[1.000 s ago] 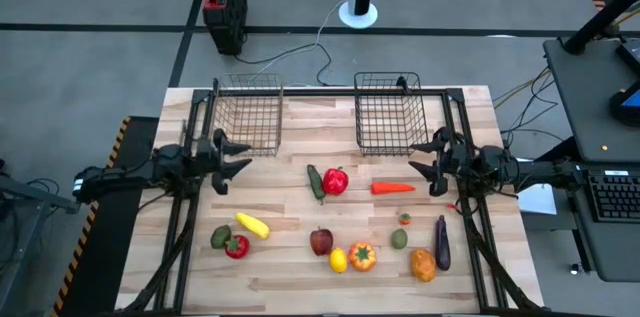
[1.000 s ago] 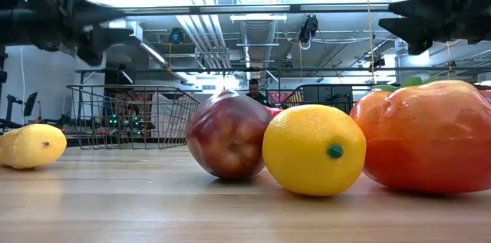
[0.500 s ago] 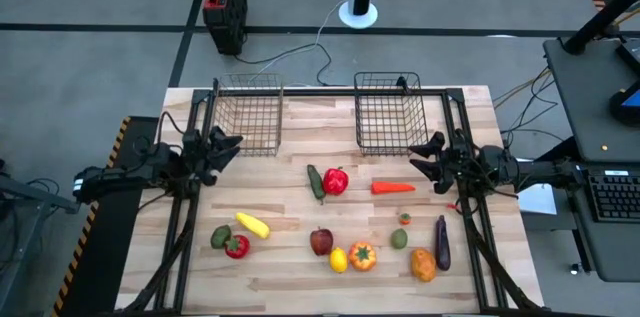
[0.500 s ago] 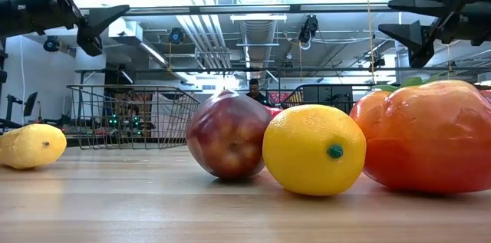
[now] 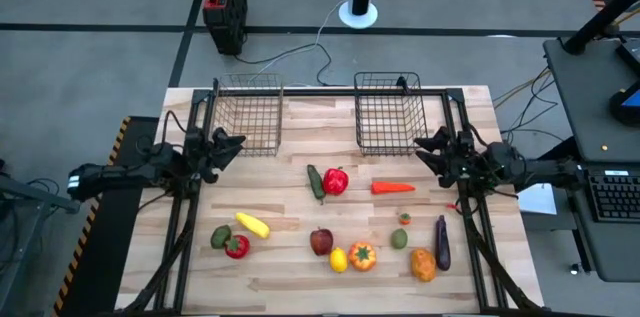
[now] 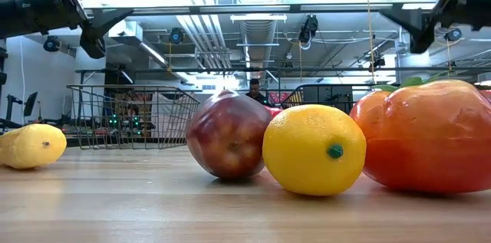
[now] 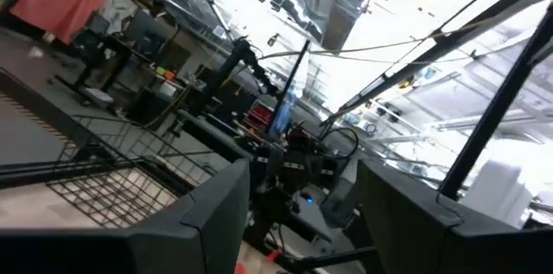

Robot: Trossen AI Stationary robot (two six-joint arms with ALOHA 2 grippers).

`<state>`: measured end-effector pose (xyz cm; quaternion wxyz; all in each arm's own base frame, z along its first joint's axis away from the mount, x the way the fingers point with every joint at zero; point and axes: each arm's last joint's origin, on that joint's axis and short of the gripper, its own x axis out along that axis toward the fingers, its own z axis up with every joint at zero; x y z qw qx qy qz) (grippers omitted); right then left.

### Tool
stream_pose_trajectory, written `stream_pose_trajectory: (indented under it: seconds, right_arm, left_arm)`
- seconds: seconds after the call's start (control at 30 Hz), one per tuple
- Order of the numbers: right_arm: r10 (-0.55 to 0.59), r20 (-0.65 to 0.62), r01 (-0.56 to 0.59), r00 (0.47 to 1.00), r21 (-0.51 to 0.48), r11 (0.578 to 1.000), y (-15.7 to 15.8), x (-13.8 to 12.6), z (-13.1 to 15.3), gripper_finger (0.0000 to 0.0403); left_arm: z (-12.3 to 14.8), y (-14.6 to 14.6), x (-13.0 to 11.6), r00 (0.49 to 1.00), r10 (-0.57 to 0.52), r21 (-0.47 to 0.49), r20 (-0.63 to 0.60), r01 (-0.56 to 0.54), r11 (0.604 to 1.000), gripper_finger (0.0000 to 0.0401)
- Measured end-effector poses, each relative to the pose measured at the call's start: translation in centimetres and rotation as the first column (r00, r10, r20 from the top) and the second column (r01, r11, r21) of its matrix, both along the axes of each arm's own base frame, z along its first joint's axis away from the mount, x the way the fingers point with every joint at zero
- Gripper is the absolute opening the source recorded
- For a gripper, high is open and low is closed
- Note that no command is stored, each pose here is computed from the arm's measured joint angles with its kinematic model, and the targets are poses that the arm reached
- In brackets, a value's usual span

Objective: Sort produce into baskets
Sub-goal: Put the orange carrot into the right black wire basket

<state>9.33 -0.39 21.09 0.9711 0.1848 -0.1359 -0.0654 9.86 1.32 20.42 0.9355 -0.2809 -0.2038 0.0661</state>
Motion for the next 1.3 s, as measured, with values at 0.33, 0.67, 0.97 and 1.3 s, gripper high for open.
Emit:
stream_pose_trajectory:
  seconds: [0.33, 0.67, 0.97, 1.3]
  right_arm:
    - [-0.015, -0.307, -0.020, 0.952, -0.111, 0.994, 0.1, 1.9, 4.2, 0.0224]
    - [-0.020, -0.816, -0.094, 0.578, -0.091, 0.991, 0.2, 7.8, 5.8, 0.0224]
    - [0.081, -0.954, -0.207, 0.289, 0.021, 0.978, 2.3, 12.2, 5.3, 0.0224]
    - [0.026, -1.000, -0.212, -0.014, 0.028, 0.977, 5.8, 13.4, 3.0, 0.0224]
  left_arm:
    - [2.0, -1.0, 1.2, 0.984, -0.156, 0.179, 0.087, 0.139, 0.974, 0.0198]
    - [6.6, -0.7, 3.9, 0.907, -0.004, 0.277, -0.422, 0.133, 0.952, 0.0198]
    - [7.9, -0.6, 5.4, 0.743, 0.073, 0.347, -0.666, 0.222, 0.911, 0.0198]
    - [7.0, -1.3, 6.3, 0.756, 0.023, 0.319, -0.655, 0.248, 0.915, 0.0198]
